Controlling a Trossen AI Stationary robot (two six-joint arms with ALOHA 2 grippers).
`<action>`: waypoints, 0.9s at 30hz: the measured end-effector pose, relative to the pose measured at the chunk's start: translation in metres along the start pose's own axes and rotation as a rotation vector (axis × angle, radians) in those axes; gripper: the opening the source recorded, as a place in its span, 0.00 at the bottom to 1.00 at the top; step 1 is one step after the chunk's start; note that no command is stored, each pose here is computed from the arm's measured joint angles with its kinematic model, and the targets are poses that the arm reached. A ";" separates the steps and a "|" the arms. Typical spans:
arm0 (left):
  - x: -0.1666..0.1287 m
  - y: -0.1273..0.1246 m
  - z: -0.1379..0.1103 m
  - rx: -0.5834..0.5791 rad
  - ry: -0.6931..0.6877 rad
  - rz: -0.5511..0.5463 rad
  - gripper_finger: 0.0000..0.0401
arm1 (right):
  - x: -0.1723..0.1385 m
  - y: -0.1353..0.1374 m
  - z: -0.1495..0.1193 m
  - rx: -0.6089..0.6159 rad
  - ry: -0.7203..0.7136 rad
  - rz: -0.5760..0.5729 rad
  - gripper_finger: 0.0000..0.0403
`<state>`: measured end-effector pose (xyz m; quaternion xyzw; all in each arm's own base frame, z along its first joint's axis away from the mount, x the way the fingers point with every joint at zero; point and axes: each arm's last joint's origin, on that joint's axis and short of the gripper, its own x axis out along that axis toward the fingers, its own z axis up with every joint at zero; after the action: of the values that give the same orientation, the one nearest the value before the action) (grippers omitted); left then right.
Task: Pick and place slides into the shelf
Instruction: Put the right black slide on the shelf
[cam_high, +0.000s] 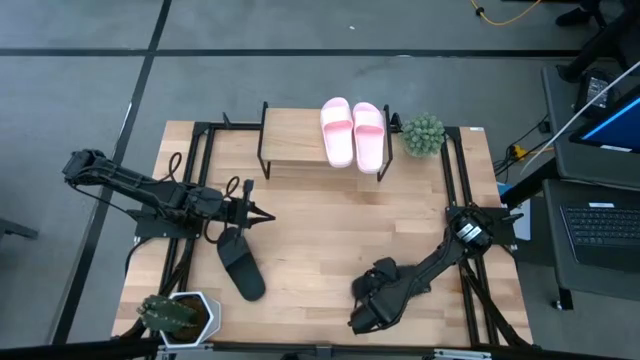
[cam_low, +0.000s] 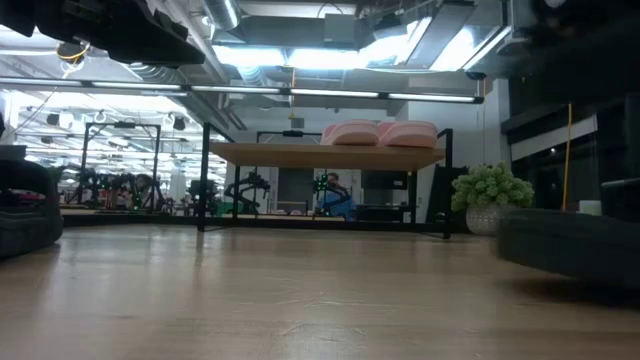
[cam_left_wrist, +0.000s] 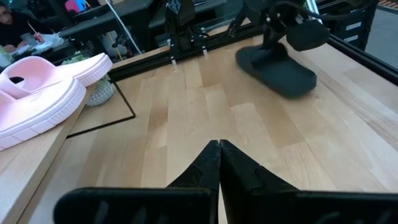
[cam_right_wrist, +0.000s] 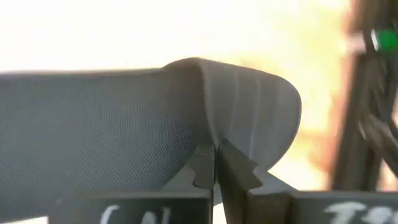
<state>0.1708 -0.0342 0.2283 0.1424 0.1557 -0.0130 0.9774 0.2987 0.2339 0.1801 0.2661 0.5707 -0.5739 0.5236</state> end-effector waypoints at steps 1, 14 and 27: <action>0.000 0.000 0.000 0.000 -0.001 0.000 0.00 | -0.002 0.000 0.002 -0.006 -0.043 0.028 0.02; 0.000 0.001 0.003 -0.033 -0.027 0.006 0.00 | -0.010 0.010 0.045 -0.285 -0.411 0.110 0.02; 0.000 0.001 0.003 -0.062 -0.031 0.006 0.00 | -0.060 0.007 0.072 -0.562 -0.840 0.150 0.02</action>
<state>0.1717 -0.0345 0.2313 0.1122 0.1404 -0.0075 0.9837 0.3445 0.1858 0.2465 -0.0983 0.4226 -0.4166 0.7989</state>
